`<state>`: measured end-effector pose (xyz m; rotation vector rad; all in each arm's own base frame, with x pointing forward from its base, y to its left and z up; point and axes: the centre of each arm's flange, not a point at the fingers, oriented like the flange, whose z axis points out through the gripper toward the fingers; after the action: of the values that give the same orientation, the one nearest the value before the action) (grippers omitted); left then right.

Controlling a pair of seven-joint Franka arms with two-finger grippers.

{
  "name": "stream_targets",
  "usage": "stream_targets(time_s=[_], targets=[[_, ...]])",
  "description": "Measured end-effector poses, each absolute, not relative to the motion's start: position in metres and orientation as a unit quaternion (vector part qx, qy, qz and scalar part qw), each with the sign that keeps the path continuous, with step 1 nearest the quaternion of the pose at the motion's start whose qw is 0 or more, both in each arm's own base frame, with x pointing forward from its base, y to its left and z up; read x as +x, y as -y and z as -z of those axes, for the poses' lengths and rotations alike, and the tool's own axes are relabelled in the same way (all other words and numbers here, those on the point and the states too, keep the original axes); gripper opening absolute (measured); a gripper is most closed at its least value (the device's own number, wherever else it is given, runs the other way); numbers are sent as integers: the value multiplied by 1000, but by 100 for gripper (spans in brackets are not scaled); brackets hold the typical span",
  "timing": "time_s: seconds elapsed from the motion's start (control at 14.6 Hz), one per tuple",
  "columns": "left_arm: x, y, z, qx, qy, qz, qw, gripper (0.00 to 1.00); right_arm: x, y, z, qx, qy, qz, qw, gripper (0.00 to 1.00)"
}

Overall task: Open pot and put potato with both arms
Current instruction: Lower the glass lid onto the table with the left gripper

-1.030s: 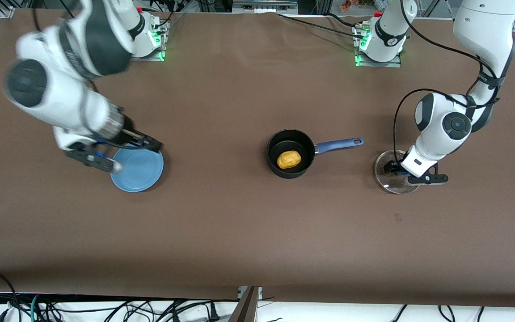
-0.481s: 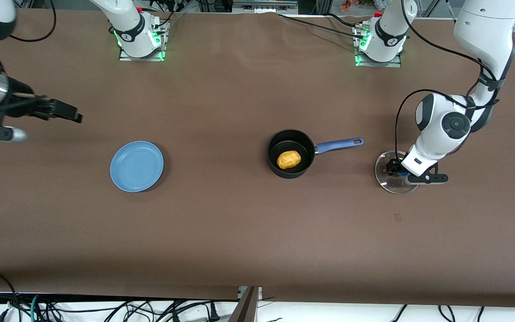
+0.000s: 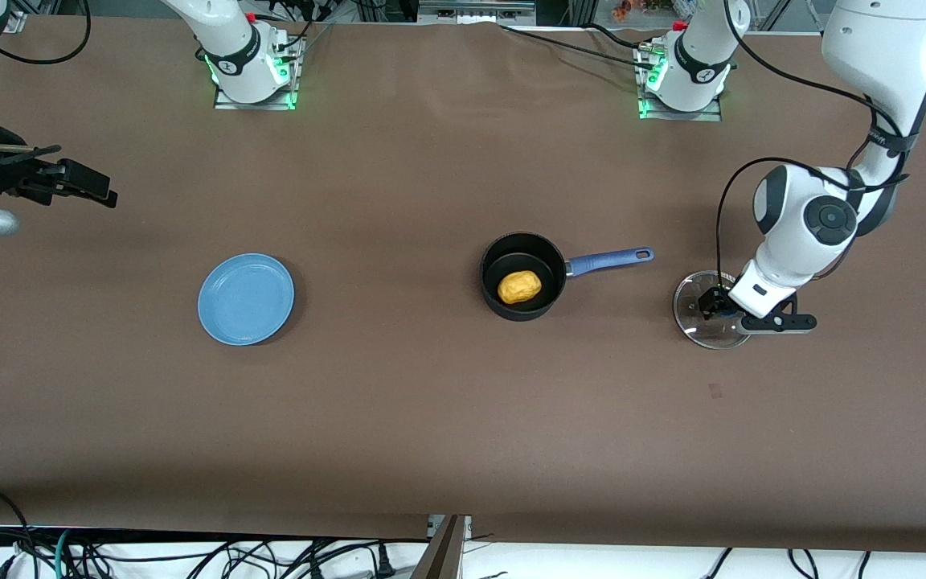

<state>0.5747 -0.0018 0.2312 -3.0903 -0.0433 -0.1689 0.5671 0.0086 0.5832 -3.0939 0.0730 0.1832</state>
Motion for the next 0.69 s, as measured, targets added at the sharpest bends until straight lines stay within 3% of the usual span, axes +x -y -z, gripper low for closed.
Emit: stream_targets(time_s=[0.69], targets=[[611, 44, -380, -1000, 14, -12, 19, 100, 579, -9, -593, -999, -20, -41, 5, 100]])
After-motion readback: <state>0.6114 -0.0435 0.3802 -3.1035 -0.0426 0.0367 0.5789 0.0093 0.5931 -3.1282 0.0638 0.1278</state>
